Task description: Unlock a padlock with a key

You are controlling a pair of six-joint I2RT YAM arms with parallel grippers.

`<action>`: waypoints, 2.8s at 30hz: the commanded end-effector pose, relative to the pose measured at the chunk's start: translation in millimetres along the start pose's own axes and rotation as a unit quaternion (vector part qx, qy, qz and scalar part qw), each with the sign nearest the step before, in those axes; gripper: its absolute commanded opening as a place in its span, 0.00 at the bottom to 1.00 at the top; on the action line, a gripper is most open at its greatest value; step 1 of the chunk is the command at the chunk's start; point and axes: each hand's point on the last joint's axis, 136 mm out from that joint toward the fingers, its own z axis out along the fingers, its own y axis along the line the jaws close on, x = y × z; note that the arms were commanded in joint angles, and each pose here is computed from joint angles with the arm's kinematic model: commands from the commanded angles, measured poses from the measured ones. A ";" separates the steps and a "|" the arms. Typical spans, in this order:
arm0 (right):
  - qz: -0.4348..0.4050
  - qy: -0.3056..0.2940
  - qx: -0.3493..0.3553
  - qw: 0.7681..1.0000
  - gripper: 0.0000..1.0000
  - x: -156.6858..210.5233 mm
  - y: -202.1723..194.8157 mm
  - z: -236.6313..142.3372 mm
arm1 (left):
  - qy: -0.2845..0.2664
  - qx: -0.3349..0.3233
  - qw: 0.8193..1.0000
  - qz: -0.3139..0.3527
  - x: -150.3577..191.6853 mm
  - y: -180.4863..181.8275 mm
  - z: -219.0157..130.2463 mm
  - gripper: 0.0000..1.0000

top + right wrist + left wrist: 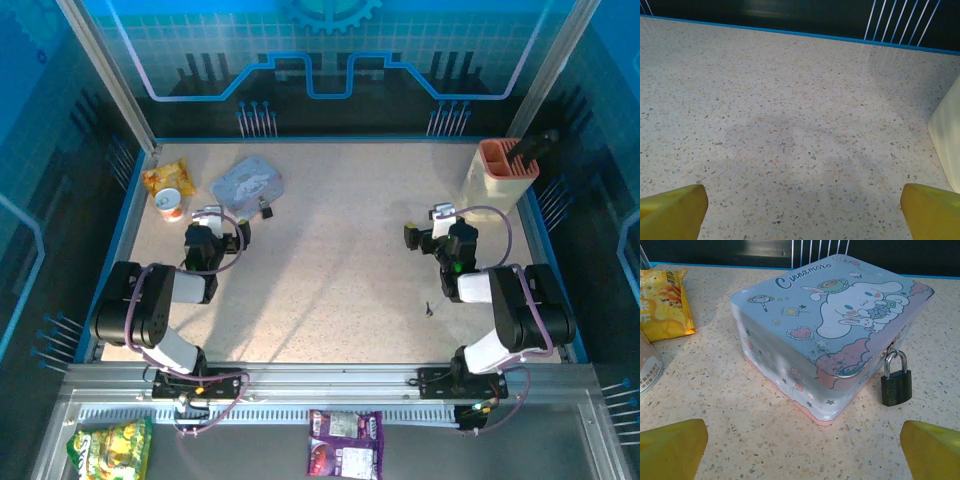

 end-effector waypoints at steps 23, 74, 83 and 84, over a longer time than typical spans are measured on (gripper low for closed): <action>-0.001 -0.009 0.001 1.000 1.00 -7.2 2.0 2.4 | -0.008 0.012 1.000 0.003 -7.5 -4.8 0.5 0.99; 0.240 0.284 0.013 0.928 1.00 -5.1 36.8 -143.5 | 0.139 0.179 0.952 -0.204 -29.1 -110.2 -131.4 0.99; 0.213 0.346 0.091 0.909 0.95 43.5 44.2 -169.8 | 0.159 0.236 0.946 -0.155 3.3 -149.5 -133.3 0.99; 0.223 0.353 0.103 0.903 0.95 50.3 42.7 -171.9 | 0.161 0.240 0.945 -0.151 6.6 -151.4 -133.3 0.99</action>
